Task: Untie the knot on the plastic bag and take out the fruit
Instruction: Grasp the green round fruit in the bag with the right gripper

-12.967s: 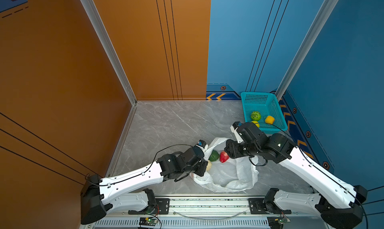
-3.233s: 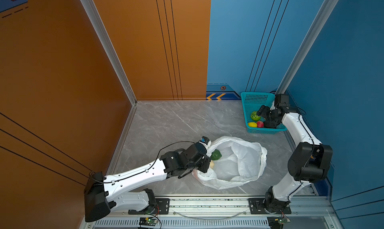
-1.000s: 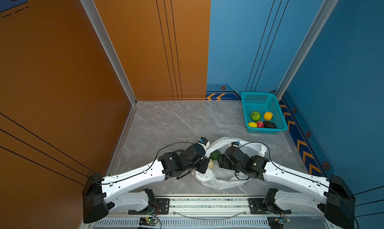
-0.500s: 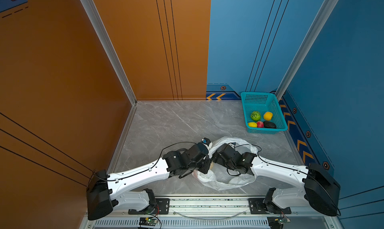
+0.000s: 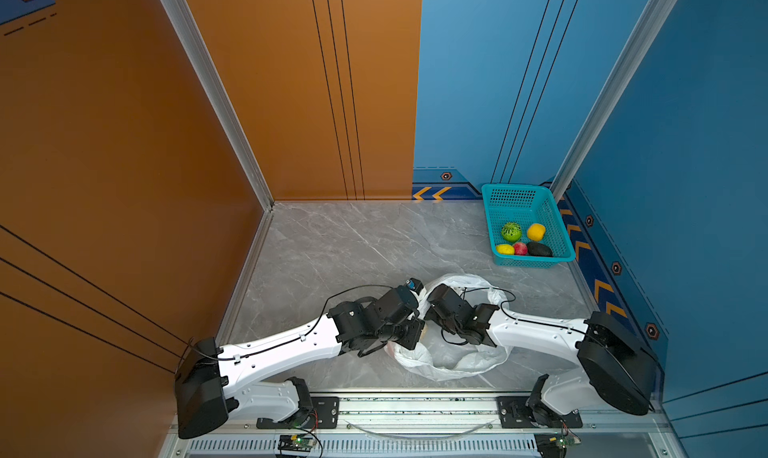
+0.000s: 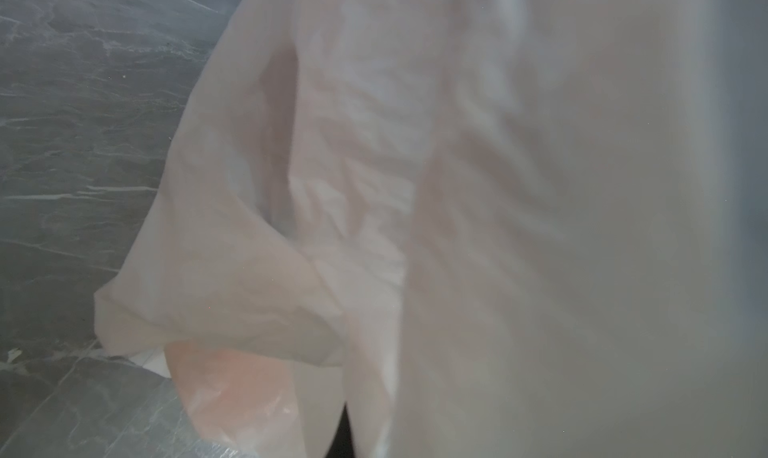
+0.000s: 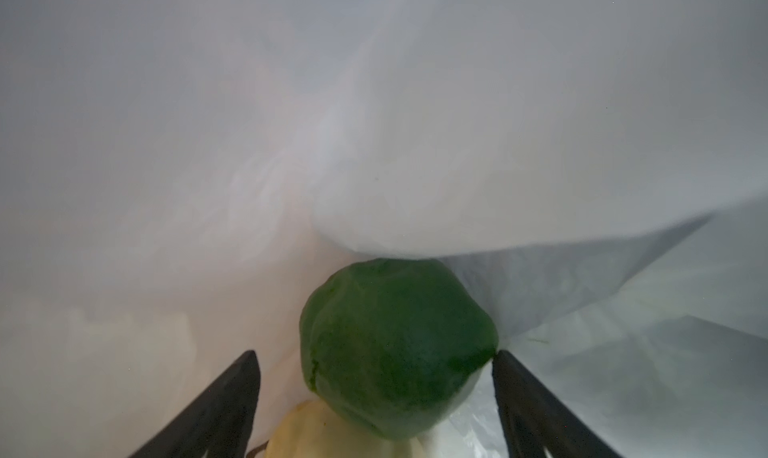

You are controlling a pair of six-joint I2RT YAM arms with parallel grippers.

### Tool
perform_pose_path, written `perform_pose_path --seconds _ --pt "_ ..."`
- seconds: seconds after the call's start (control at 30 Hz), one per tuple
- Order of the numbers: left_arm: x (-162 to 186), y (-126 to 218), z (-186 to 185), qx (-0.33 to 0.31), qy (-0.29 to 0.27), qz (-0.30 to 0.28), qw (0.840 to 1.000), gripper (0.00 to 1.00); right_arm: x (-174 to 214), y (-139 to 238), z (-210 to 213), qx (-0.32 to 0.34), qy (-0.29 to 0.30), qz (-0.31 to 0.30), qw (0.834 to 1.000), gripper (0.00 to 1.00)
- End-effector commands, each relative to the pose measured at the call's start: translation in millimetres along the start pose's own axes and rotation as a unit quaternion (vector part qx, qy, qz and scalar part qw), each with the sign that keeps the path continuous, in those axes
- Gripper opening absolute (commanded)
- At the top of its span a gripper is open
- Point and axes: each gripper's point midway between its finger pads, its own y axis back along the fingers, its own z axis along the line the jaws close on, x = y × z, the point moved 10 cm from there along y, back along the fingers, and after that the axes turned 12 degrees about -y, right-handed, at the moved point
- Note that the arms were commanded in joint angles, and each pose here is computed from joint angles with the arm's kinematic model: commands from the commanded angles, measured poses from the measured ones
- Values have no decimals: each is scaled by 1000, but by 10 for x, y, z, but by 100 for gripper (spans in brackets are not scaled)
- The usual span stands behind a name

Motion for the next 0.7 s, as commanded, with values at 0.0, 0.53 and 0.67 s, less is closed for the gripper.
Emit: perform_pose_path --seconds 0.0,0.53,0.67 --pt "-33 22 7 6 -5 6 1000 0 5 -108 21 -7 -24 -9 1000 86" --pt "-5 74 57 -10 3 -6 1000 0 -74 23 -112 -4 -27 -24 999 52" --pt "-24 101 83 -16 6 -14 1000 0 -120 232 -112 -2 -6 -14 1000 52"
